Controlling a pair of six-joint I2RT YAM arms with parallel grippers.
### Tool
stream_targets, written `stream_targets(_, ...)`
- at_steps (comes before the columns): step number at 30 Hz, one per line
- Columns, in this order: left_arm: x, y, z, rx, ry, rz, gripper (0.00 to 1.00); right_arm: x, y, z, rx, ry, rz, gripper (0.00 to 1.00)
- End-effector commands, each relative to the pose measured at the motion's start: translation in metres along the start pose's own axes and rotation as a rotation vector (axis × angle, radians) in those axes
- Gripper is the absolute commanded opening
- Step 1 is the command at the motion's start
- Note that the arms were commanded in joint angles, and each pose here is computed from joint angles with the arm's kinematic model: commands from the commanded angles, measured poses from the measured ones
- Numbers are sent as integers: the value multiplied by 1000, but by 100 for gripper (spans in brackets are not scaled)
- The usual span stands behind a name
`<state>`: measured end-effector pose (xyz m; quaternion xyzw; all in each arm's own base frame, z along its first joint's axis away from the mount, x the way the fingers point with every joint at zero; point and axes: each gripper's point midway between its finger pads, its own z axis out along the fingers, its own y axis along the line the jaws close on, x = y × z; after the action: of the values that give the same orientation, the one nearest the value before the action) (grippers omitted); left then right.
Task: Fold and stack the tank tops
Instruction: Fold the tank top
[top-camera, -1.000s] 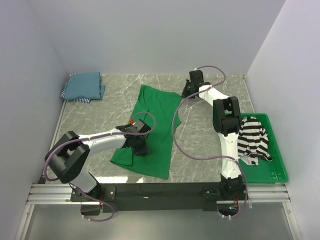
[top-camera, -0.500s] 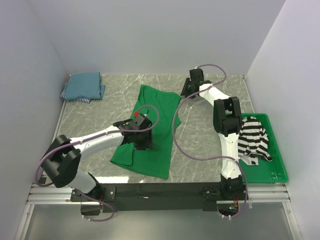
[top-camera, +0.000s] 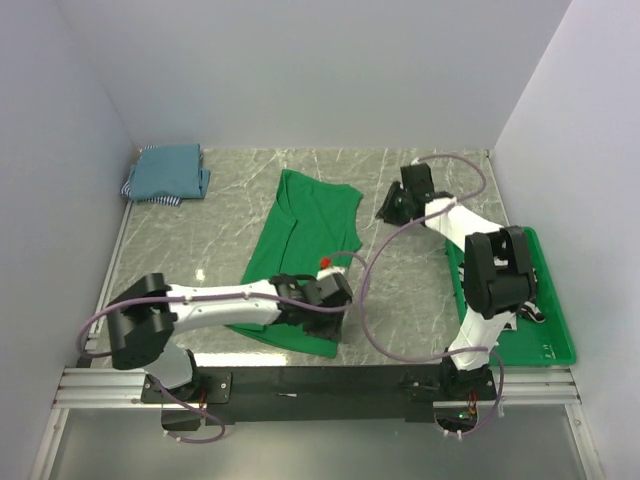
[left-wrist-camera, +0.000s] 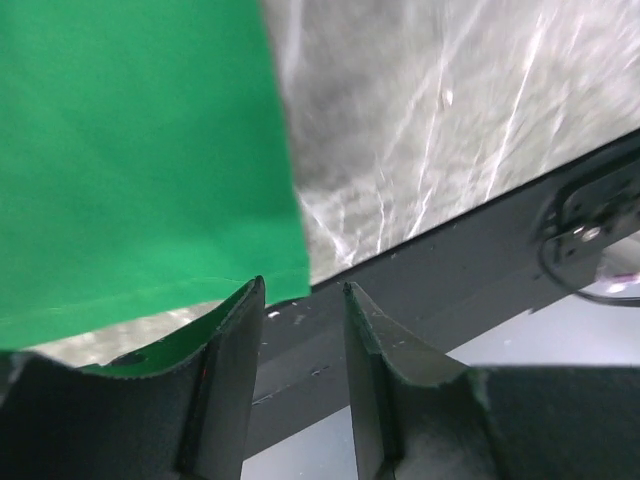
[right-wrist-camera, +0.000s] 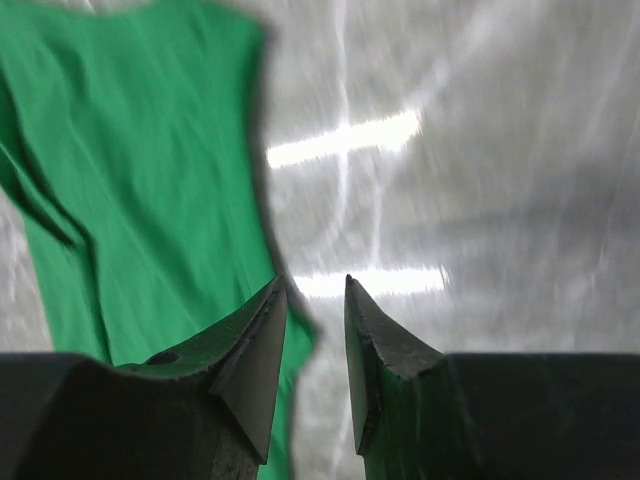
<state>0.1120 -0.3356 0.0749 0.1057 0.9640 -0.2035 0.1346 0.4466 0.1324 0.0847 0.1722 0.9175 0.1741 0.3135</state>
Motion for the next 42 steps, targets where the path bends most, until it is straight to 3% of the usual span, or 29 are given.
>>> stream_targets(1,4,-21,6,-21,-35,6,43,19,1,-13,-82,-6,44,36)
stream_targets(11,25,-23,33,-178,-64,43,46,57,-7,-31,-151,36,66,36)
stream_targets(22,37,-6,44,-342,-114,81,38,68,-6,-33,-169,46,64,35)
stream_targets(25,39,-2,47,-356,-110,83,32,73,-7,-34,-168,46,59,35)
stream_targets(29,31,-8,38,-327,-146,73,8,84,-2,-33,-170,51,29,35)
stream_targets(32,24,-16,24,-280,-176,55,1,94,7,-30,-173,64,-4,36)
stream_targets(42,30,-27,15,-150,-165,-14,1,92,25,-2,-135,39,-8,38)
